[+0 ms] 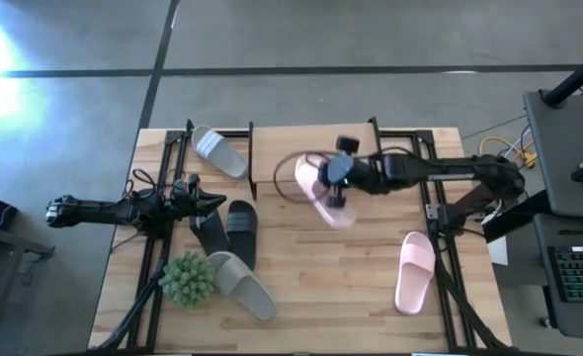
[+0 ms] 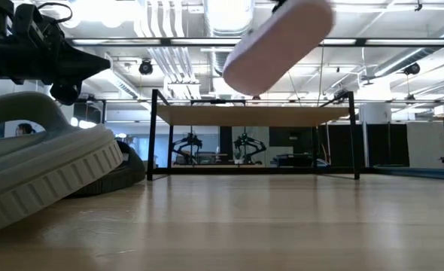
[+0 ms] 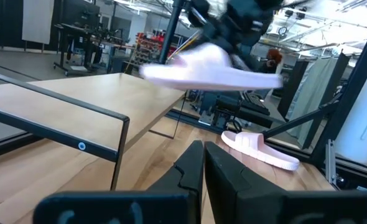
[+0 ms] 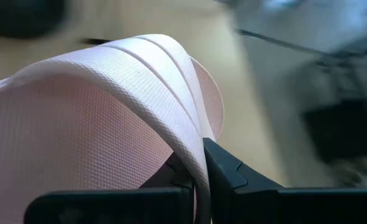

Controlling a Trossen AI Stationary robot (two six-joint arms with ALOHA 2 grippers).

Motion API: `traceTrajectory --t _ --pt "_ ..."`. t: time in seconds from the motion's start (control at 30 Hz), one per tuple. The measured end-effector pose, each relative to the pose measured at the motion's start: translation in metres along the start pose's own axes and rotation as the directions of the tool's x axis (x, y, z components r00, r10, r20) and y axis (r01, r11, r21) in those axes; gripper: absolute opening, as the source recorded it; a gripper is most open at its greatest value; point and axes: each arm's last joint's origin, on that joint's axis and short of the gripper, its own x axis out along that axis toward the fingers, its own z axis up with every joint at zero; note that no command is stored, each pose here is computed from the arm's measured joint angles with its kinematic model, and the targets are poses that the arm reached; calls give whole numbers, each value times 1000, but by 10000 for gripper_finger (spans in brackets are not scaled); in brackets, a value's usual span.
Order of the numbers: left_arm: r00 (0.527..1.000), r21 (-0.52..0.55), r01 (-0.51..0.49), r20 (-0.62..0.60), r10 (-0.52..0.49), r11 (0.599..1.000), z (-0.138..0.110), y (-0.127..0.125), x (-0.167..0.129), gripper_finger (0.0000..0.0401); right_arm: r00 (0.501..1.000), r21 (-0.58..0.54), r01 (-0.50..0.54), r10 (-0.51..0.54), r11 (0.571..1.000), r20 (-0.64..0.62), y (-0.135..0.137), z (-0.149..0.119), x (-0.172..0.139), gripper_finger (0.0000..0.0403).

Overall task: Pick and place slides into the shelf
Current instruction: Put the left pink slide under the shelf

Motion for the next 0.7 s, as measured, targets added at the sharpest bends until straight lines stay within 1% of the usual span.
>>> traceTrajectory --t 0.1,0.2,0.33,0.43,0.47,0.5,0.6,0.67,0.7 --pt "1000 0 0 0 0 1000 0 0 0 0 985 35 -157 159 987 -69 17 -9 -9 13" --pt "1000 0 0 0 0 1000 0 0 0 0 953 51 -250 255 967 -161 31 -20 -14 13" --pt "1000 0 0 2 0 1000 0 0 0 0 930 71 -307 316 949 -188 54 -29 -14 13" --pt "1000 0 0 1 0 1000 0 0 0 0 926 109 -300 317 948 -206 69 -36 -1 13" --pt "1000 0 1 1 -1 1000 0 0 0 0 930 119 -280 300 952 -212 73 -39 6 13" --pt "1000 0 0 0 0 1000 0 0 0 0 940 120 -237 258 964 -222 77 -43 15 13" --pt "1000 0 -1 -1 1 1000 0 0 0 0 972 82 -30 48 996 -228 87 -53 37 13" --pt "1000 1 -1 -2 1 1000 0 0 0 0 966 60 93 -76 994 -246 92 -61 48 13" --pt "1000 0 0 -1 0 1000 0 0 0 0 958 64 131 -110 989 -265 94 -66 54 13"
